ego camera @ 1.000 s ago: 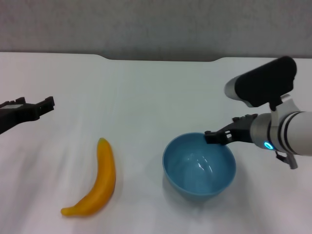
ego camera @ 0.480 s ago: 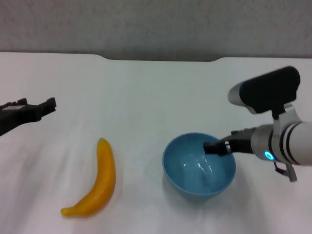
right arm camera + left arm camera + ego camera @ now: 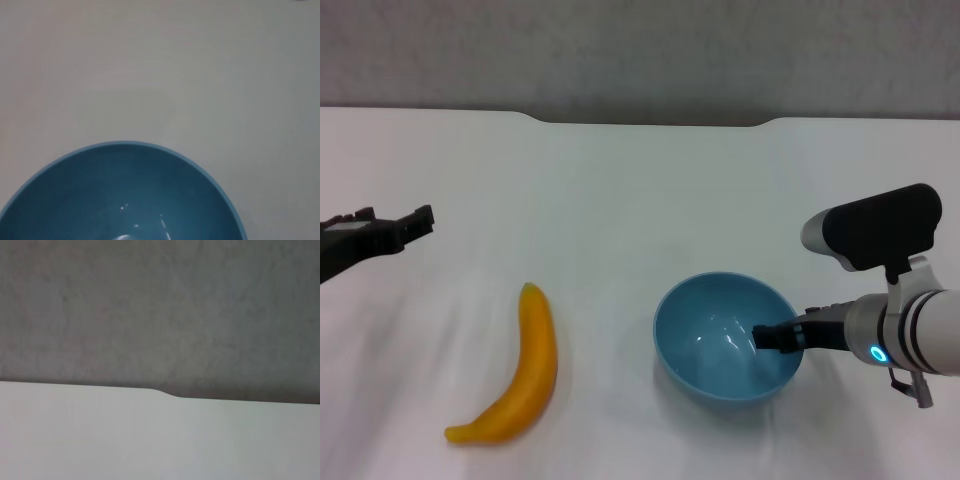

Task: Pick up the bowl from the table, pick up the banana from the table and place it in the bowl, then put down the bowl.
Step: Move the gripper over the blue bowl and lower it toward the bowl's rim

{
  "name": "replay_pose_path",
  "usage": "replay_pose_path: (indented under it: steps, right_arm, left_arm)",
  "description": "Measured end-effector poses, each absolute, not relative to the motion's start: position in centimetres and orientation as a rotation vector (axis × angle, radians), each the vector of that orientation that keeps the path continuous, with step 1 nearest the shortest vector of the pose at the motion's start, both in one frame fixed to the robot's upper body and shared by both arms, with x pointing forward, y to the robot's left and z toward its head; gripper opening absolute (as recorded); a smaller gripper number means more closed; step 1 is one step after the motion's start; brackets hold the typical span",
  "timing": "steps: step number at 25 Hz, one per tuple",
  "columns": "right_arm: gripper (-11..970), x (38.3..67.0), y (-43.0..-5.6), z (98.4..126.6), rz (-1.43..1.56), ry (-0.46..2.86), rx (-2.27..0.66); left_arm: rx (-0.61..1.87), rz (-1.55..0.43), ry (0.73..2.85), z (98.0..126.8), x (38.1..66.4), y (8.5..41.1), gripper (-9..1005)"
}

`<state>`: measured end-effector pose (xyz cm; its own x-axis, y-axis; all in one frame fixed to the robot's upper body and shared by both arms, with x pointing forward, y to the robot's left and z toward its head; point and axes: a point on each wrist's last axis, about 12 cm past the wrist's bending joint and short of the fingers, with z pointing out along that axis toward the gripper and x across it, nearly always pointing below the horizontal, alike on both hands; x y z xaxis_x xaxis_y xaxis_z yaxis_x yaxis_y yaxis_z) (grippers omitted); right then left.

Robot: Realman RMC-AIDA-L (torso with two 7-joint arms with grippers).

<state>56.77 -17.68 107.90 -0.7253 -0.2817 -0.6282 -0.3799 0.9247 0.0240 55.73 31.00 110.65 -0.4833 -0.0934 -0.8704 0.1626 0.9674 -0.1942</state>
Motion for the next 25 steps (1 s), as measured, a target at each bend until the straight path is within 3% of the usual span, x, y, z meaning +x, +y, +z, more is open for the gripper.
replay_pose_path:
  steps: [19,25]
  right_arm:
    - [751,56.3,-18.0,106.0,0.213,2.382,-0.448]
    - [482,55.6,-18.4,105.9,0.237,2.326,-0.422]
  left_arm:
    - [0.05,-0.313,2.068,110.1,55.5,30.7,815]
    - [0.047,-0.312,2.07,110.0,55.4,30.8,814]
